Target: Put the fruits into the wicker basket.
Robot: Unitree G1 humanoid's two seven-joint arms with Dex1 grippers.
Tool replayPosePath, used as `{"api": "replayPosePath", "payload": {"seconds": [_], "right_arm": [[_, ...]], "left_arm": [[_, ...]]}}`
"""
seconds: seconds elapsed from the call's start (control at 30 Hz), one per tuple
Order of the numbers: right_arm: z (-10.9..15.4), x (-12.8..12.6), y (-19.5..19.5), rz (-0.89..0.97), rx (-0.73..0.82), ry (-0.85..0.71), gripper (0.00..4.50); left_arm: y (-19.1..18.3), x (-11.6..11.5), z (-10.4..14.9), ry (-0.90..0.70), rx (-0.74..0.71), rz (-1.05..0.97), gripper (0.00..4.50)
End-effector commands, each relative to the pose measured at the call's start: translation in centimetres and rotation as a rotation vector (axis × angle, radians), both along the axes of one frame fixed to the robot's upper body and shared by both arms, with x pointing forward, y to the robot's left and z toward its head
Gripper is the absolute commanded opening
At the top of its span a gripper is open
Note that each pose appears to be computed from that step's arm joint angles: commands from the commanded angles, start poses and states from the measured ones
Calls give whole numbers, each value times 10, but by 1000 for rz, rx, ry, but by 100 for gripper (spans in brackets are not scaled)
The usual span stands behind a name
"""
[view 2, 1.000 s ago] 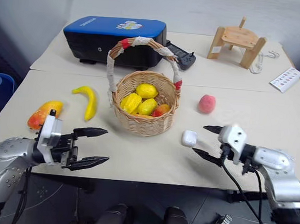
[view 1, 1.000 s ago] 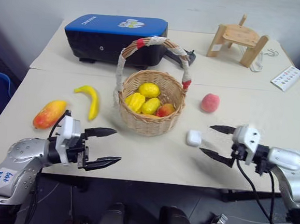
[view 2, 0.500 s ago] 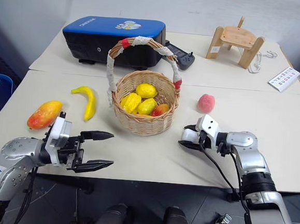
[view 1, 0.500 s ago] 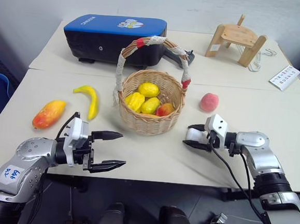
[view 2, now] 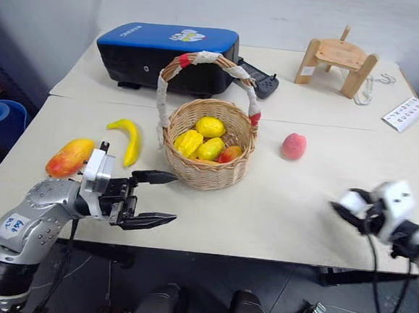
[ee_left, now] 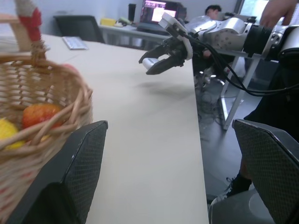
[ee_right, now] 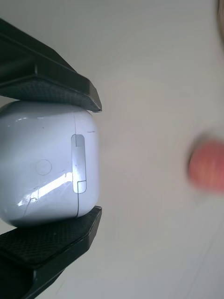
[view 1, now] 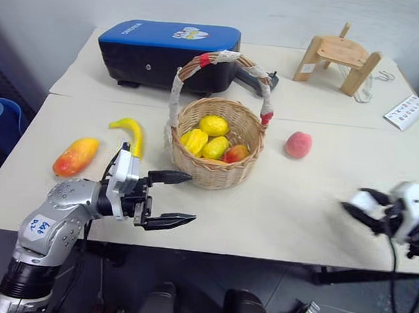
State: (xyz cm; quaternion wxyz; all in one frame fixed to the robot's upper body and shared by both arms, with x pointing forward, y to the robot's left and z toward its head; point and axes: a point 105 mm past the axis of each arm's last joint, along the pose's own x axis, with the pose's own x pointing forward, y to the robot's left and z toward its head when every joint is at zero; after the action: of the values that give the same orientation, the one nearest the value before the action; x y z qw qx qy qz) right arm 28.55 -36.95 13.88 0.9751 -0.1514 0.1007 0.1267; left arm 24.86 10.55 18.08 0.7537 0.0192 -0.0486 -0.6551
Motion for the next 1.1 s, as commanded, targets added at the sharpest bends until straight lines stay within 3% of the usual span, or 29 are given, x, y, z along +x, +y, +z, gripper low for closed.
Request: {"api": "replayPosePath", "payload": {"seconds": [0.03,0.17,0.33,0.47,0.53,0.6,0.7,0.83,1.0,1.1], "right_arm": [[-1,-1,-43,-193,-16,-23,284],[-15,7,-69,-353,-48,-14,284],[-15,12,-66,-343,8,-55,449],[6,9,-61,-296,-21,-154,449],[22,7,-35,-138,-170,-222,449],[30,5,-1,14,-226,-274,449],[30,-3,54,212,-165,-303,449],[14,-34,145,569,14,-264,449],[9,-55,200,733,125,-316,449],[11,-62,230,800,150,-385,449]], "left_arm": [[-7,-1,6,-18,-23,-29,450],[-11,-2,4,-24,-18,-45,450],[-6,0,4,-30,-14,-14,450],[2,1,-2,-14,-1,18,450],[19,9,-12,0,42,111,450],[36,15,-18,-14,74,204,450],[60,16,-20,-55,81,330,450],[127,4,-31,-72,144,610,450],[215,-16,-32,-76,123,1021,450],[272,-40,-43,-19,71,1303,450]]}}
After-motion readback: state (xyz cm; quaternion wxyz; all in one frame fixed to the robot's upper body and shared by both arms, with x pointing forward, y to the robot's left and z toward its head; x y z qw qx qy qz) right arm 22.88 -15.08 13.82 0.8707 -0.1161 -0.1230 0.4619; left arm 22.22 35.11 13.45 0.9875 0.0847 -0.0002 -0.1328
